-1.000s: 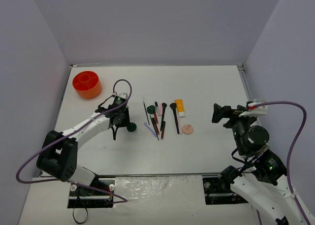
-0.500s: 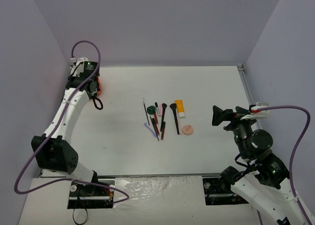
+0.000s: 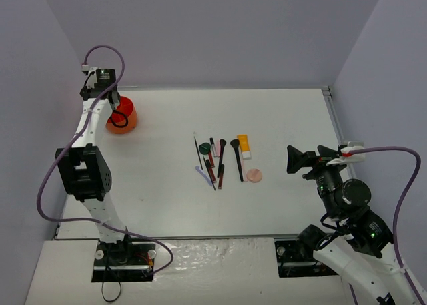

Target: Organize the makeup

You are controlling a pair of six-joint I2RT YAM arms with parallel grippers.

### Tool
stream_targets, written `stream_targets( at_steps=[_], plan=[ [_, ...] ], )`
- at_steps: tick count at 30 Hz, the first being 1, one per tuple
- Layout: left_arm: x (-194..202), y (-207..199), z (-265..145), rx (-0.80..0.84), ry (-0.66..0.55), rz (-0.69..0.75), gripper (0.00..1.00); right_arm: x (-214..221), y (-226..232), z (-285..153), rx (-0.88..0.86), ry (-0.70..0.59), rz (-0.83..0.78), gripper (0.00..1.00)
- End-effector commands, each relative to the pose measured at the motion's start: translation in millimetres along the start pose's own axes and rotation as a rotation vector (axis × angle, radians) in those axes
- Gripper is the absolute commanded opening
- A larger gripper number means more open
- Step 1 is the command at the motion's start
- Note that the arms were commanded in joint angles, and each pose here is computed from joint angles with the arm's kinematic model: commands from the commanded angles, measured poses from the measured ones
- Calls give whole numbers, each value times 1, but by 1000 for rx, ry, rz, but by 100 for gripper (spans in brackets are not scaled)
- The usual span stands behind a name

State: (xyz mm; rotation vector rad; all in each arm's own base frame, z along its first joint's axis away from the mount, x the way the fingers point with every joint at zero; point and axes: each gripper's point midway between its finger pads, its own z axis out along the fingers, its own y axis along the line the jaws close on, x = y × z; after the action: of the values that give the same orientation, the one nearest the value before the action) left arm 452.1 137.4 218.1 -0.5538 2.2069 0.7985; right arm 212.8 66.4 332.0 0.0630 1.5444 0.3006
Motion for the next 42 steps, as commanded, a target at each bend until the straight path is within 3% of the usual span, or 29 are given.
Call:
stream_targets(
  at_steps=[1, 16, 42],
  plan=[
    [-69, 19, 6, -78, -201, -28, 0, -10, 8, 5, -19, -38, 28, 100],
    [-98, -16, 58, -110, -280, 74, 0, 0, 7, 11, -1, -10, -7, 100],
    [-72, -53, 92, -19, -229, 158, 1, -2, 3, 9, 16, -20, -6, 100]
  ],
)
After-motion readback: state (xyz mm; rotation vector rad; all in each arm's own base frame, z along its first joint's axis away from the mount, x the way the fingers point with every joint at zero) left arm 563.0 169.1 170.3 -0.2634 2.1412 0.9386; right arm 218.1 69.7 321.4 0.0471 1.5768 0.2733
